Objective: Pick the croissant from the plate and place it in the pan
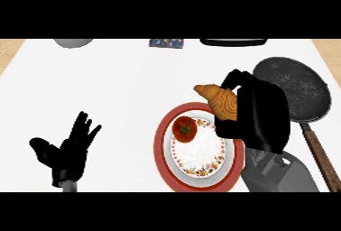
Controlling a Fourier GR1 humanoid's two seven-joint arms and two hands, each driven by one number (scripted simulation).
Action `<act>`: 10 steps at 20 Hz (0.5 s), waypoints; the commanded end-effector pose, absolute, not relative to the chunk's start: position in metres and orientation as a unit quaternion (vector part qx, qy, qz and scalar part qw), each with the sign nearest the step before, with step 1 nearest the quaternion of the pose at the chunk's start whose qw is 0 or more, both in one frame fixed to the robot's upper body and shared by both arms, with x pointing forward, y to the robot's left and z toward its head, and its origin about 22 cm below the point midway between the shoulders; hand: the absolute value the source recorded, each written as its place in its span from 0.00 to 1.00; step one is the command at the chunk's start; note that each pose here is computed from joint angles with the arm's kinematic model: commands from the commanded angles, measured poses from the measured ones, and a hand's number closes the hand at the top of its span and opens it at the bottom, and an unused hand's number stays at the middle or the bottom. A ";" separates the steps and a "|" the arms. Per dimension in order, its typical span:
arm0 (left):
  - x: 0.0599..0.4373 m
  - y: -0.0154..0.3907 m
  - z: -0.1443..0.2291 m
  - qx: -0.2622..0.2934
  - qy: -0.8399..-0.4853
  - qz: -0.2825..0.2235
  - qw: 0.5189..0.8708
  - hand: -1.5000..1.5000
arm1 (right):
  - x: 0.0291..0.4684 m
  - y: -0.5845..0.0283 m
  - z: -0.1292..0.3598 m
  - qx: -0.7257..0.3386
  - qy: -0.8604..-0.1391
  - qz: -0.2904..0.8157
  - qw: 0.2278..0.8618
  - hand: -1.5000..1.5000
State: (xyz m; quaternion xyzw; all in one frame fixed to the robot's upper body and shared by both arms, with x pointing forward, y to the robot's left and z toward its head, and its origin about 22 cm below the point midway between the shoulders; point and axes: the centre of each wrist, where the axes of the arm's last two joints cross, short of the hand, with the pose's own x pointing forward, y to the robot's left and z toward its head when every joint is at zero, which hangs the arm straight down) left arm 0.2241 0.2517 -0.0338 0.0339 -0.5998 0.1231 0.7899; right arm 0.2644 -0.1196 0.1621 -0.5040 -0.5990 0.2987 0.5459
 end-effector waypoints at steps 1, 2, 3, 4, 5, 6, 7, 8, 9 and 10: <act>0.221 0.253 -0.049 0.037 -0.576 0.122 0.807 0.50 | 0.282 -0.161 0.171 -0.493 -0.610 0.265 0.560 1.00; 0.235 0.259 -0.023 0.034 -0.573 0.124 0.810 0.50 | 0.293 -0.145 0.160 -0.496 -0.606 0.261 0.564 1.00; 0.224 0.260 -0.045 0.036 -0.575 0.123 0.808 0.50 | 0.289 -0.165 0.157 -0.490 -0.614 0.245 0.569 1.00; 0.221 0.231 -0.038 0.038 -0.575 0.114 0.809 0.50 | 0.312 -0.181 0.162 -0.507 -0.609 0.236 0.563 1.00; 0.214 0.232 -0.050 0.035 -0.579 0.124 0.805 0.50 | 0.310 -0.197 0.155 -0.507 -0.608 0.241 0.562 1.00; 0.228 0.248 -0.029 0.033 -0.577 0.125 0.807 0.50 | 0.326 -0.198 0.150 -0.523 -0.604 0.236 0.552 1.00; 0.229 0.240 -0.034 0.034 -0.575 0.129 0.807 0.50 | 0.333 -0.212 0.138 -0.541 -0.596 0.235 0.545 1.00; 0.223 0.247 -0.028 0.031 -0.577 0.121 0.807 0.50 | 0.335 -0.205 0.139 -0.546 -0.583 0.255 0.544 1.00; 0.214 0.242 -0.044 0.025 -0.576 0.126 0.807 0.50 | 0.348 -0.228 0.139 -0.548 -0.587 0.239 0.546 1.00; 0.229 0.254 -0.027 0.029 -0.580 0.117 0.805 0.50 | 0.358 -0.235 0.146 -0.550 -0.585 0.233 0.548 1.00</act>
